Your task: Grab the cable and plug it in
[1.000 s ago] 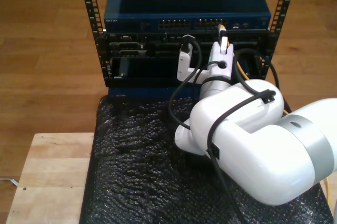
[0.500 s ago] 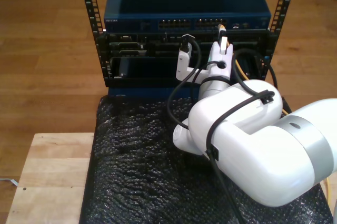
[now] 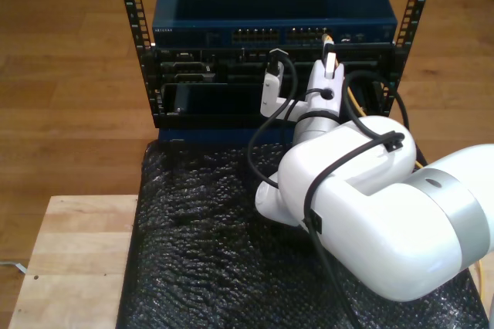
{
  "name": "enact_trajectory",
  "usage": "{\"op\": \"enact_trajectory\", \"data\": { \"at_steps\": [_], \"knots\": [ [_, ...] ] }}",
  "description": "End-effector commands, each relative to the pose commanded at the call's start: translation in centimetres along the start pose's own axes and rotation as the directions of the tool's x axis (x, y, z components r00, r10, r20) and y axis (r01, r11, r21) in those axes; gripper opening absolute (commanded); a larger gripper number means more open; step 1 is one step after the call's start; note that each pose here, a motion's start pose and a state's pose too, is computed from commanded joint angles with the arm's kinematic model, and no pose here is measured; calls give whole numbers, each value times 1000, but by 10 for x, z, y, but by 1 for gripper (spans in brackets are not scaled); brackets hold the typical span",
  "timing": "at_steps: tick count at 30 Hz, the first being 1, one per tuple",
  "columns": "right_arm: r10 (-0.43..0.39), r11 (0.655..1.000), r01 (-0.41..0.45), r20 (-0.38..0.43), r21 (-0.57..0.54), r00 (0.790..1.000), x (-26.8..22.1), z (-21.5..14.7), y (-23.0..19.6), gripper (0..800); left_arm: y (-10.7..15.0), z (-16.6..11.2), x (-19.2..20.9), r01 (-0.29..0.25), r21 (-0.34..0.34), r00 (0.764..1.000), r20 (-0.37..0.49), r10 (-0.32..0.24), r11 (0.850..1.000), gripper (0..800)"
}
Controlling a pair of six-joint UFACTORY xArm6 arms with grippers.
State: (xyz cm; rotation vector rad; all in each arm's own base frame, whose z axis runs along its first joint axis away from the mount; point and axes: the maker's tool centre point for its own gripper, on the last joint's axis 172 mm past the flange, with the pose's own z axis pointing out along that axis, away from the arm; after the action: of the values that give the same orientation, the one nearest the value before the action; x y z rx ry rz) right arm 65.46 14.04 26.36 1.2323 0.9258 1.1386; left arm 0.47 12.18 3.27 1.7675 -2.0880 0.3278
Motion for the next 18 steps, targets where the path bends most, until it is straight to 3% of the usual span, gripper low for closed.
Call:
{"op": "enact_trajectory", "data": {
  "at_steps": [18],
  "knots": [
    [3, 1000, -2, 13, -6, 1000, -9, 7, 4, 0, 0, 0, 0, 0, 0, 1000, 0, 0, 1000, 800]
  ]
}}
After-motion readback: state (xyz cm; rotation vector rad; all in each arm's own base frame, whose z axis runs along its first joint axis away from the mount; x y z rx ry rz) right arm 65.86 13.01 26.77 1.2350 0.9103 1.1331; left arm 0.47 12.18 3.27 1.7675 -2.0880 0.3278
